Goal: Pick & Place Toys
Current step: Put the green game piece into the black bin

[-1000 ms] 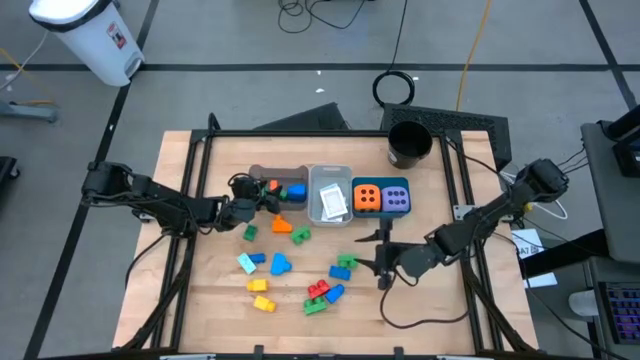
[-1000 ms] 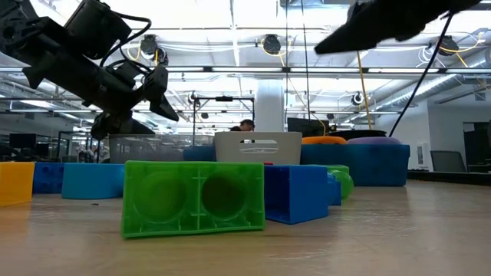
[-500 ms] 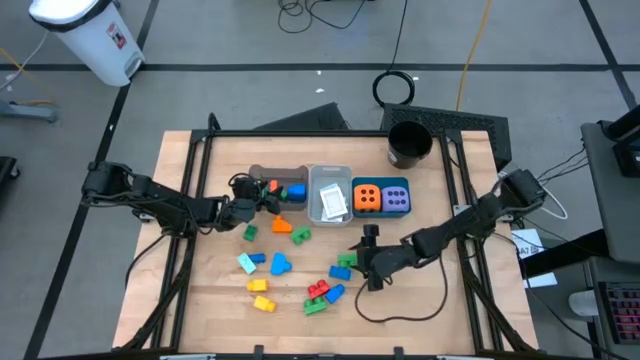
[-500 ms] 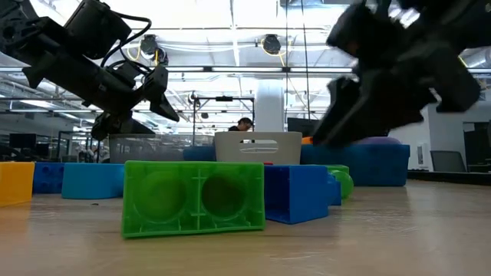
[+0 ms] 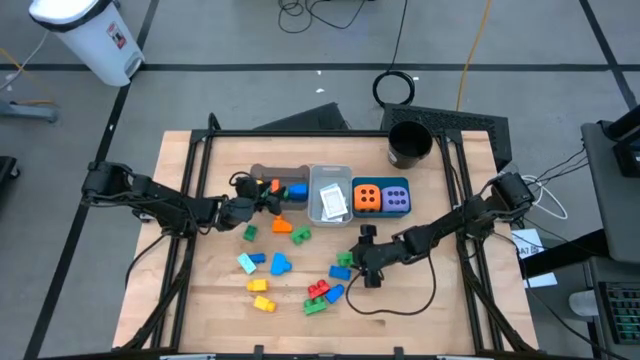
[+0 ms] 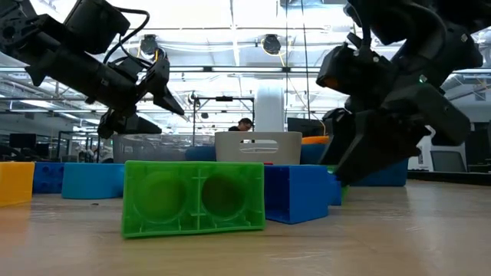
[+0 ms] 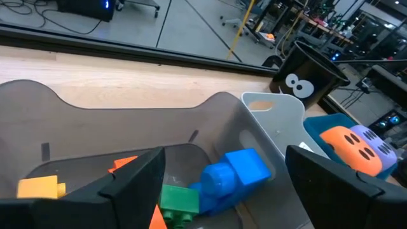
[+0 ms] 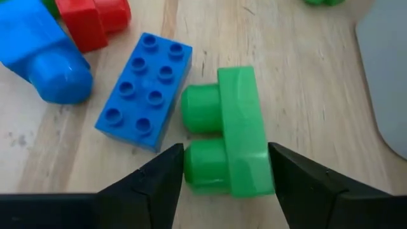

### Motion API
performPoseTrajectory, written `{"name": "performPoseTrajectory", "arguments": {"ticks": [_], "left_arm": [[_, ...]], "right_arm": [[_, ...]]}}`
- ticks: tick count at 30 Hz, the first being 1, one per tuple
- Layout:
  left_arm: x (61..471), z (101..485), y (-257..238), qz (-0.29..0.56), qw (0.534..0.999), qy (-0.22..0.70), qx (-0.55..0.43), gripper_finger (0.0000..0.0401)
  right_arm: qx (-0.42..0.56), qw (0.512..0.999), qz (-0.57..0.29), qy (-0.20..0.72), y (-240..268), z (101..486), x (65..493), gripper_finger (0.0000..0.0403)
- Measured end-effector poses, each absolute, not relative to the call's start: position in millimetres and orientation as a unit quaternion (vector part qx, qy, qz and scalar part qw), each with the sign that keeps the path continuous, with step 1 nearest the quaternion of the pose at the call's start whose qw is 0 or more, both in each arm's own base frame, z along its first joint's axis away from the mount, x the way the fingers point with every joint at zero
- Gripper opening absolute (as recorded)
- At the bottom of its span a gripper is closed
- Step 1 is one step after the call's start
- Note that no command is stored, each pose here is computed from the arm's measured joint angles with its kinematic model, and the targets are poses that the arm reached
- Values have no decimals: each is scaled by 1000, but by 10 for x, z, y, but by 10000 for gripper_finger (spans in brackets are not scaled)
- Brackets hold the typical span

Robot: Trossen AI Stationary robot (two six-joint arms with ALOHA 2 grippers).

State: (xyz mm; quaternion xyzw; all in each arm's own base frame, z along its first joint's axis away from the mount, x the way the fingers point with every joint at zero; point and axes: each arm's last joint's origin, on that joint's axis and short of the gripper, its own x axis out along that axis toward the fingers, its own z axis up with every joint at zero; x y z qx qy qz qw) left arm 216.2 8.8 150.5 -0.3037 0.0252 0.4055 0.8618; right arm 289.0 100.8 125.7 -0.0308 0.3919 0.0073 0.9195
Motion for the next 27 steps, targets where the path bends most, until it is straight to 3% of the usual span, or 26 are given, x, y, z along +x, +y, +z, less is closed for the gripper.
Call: {"name": "performPoseTrajectory", "arguments": {"ticks": [9,18,27], "left_arm": [[2161,1505,89,406,862,26,-304,333],[2171,1677,65,345,889,9,-300,333],[2198,1865,-6,232,919,-22,-317,333]], "right_arm": [[-34,917,37,395,1022,1258,2890,163],[-50,921,44,384,1001,1457,2823,155],[-33,934,51,352,1016,1764,2702,48]]}}
